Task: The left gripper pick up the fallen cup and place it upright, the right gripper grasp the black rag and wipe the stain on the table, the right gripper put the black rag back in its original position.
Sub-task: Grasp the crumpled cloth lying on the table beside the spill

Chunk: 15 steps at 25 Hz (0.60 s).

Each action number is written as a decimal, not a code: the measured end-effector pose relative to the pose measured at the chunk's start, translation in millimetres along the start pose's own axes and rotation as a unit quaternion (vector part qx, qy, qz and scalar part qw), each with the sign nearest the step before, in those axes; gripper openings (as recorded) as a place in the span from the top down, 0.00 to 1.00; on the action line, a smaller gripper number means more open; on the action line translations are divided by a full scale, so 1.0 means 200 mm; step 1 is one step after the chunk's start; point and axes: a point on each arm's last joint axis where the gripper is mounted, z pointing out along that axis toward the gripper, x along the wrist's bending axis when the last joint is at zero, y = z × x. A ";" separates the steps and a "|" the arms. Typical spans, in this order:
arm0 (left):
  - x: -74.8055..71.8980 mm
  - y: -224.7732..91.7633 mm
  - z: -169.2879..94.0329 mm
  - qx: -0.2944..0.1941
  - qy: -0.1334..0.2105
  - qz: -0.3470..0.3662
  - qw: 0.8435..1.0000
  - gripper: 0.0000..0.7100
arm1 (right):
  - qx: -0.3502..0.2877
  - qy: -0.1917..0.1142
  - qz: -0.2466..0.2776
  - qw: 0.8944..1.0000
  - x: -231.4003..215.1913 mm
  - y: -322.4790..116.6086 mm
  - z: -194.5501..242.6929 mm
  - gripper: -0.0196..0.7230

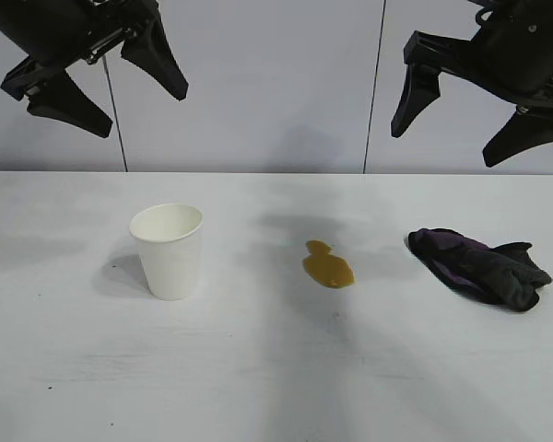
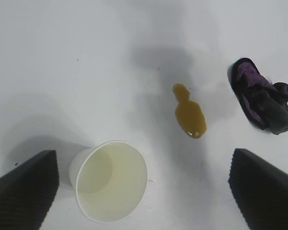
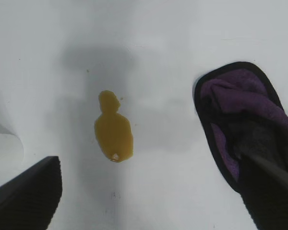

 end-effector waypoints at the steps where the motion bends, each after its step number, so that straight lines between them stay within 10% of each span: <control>1: 0.00 0.00 0.00 0.000 0.000 0.000 1.000 0.02 | -0.002 0.000 0.000 1.000 0.00 0.00 0.00 0.04; 15: 0.00 0.00 0.00 -0.002 -0.001 -0.001 1.000 0.02 | 0.028 -0.019 -0.019 0.999 -0.02 -0.02 0.01 0.04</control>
